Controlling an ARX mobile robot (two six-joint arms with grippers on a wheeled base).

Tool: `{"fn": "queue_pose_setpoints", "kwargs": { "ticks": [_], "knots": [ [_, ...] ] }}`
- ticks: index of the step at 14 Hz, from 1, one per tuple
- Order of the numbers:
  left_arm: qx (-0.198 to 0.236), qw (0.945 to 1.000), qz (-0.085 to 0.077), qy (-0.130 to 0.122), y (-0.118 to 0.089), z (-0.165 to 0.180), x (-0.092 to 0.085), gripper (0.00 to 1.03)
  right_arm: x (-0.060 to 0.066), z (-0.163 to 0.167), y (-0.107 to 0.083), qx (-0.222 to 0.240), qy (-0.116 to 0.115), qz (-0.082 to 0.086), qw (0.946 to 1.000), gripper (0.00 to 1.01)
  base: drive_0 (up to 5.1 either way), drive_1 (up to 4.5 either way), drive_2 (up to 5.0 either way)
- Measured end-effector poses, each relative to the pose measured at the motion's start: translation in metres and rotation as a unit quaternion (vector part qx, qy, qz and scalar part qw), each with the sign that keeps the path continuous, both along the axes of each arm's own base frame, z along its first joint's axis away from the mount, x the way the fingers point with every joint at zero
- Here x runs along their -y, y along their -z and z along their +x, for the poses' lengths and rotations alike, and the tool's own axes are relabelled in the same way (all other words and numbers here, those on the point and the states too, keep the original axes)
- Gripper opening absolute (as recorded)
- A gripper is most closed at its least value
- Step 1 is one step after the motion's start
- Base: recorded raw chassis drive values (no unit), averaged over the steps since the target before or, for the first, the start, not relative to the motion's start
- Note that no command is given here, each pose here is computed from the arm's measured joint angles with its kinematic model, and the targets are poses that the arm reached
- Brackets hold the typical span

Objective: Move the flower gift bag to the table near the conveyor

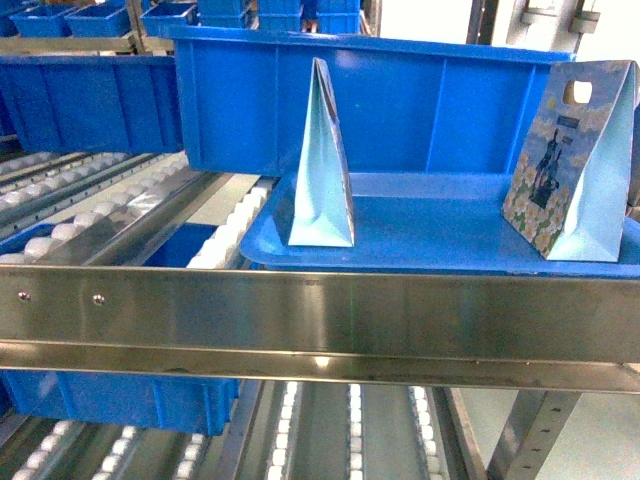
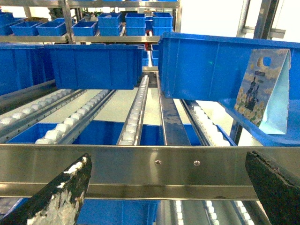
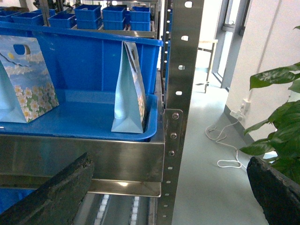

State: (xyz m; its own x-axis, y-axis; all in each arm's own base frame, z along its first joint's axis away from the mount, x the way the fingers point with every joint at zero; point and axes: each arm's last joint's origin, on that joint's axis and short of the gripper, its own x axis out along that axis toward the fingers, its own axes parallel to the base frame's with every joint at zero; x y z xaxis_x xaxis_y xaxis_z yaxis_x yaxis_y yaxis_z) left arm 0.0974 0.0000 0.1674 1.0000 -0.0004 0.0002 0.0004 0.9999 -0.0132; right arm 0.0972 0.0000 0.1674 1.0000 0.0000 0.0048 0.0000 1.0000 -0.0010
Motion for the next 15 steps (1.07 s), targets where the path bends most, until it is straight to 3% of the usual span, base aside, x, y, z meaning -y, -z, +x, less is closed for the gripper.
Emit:
{"fn": "queue_pose_setpoints", "kwargs": {
  "ticks": [12, 15],
  "knots": [
    [0.000, 1.0000, 0.000, 0.000, 0.0000, 0.0000, 0.0000, 0.98, 0.0000, 0.0000, -0.0002, 0.001, 0.000, 0.000, 1.0000, 0.98, 0.0, 0.00, 0.0],
    [0.021, 0.9997, 0.000, 0.013, -0.0053, 0.0043, 0.0025, 0.98, -0.0055, 0.0063, -0.0068, 0.027, -0.024, 0.001, 0.9993, 0.98, 0.0, 0.00, 0.0]
  ]
}}
